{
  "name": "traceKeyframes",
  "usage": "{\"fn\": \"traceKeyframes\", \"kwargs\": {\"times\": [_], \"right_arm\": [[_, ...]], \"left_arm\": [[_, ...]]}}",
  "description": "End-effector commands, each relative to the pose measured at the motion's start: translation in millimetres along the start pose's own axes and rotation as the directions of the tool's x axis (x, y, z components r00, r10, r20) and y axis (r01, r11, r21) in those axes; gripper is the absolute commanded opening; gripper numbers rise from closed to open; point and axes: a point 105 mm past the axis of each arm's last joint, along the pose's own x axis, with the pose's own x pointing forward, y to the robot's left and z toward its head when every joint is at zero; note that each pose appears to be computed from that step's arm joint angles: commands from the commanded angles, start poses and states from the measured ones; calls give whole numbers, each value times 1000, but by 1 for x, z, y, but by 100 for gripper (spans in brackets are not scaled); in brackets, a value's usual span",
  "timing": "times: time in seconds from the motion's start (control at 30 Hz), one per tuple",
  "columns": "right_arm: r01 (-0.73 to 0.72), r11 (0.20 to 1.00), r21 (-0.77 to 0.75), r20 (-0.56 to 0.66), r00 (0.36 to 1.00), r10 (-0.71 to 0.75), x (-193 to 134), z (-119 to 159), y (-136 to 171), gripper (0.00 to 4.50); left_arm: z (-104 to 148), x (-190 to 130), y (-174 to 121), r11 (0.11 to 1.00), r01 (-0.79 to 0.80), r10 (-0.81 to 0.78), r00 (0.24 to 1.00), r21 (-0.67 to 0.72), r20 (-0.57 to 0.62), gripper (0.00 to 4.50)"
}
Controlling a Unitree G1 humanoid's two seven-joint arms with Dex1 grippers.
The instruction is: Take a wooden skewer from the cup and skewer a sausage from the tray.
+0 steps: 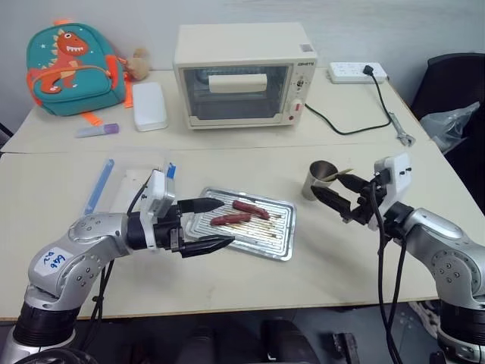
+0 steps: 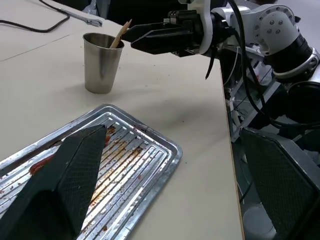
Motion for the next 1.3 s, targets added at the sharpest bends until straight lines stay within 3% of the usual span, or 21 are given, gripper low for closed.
{"fn": "traceKeyframes", "kwargs": {"times": [0.03, 0.6, 1.3], "right_arm": [[10, 999, -41, 48, 999, -8, -7, 16, -1, 450], [88, 994, -58, 44, 995, -86, -18, 16, -14, 450], [17, 999, -40, 64, 998, -14, 1, 19, 1, 450]], "left_arm": [[9, -1, 0, 999, 9, -9, 1000, 48, 1, 447], [18, 4, 8, 995, 27, -27, 1000, 91, 7, 447], [22, 9, 10, 993, 29, -32, 999, 113, 18, 447]]}}
